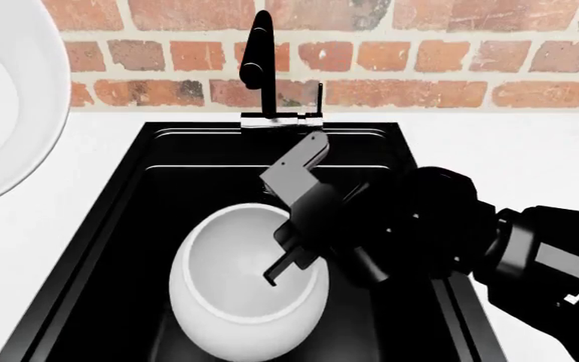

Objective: Stack the bowls in the sink.

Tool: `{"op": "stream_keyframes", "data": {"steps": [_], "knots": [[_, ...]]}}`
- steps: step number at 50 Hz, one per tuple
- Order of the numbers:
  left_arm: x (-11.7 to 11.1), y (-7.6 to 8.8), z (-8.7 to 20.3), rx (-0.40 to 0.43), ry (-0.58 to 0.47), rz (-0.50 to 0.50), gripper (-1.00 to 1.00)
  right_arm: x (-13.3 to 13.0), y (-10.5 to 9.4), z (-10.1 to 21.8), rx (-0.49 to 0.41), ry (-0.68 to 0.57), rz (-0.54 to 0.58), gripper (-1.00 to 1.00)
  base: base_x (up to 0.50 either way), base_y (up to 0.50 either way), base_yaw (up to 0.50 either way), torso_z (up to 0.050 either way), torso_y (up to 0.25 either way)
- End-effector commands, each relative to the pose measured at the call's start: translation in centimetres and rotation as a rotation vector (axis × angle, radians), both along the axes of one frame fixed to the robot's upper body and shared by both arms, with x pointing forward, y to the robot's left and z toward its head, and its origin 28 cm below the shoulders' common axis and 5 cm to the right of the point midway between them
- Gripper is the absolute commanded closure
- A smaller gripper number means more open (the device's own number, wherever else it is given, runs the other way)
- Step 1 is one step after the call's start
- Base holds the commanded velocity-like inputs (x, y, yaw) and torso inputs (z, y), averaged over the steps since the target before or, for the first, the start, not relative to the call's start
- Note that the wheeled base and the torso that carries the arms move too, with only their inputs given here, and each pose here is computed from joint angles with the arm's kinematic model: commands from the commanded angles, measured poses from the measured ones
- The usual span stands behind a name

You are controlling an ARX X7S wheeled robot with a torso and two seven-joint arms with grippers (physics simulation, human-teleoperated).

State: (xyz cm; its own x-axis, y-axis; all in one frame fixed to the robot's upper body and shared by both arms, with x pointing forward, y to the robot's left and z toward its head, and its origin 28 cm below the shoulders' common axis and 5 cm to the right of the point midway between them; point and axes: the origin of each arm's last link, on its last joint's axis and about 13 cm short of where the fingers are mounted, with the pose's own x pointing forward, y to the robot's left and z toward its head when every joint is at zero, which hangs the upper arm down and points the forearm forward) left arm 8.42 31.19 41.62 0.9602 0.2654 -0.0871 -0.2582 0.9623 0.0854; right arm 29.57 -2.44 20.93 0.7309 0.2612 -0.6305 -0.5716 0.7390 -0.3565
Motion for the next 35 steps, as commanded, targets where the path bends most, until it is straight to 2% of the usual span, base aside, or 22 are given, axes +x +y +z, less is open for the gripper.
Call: {"op": "stream_keyframes", "data": {"steps": [1, 35], "knots": [[-0.2, 0.0, 0.2, -0.005, -0.023, 0.003, 1.0, 0.3, 0.3, -0.5, -0.003, -0.003, -0.001, 1.0, 0.0, 0.0, 0.0, 0.0, 0.0], [-0.3, 0.1, 0.1, -0.009, -0.02, 0.002, 1.0, 0.9, 1.3, -2.2, -0.032, 0.018, -0.01, 1.0, 0.0, 0.0, 0.0, 0.0, 0.001]]}}
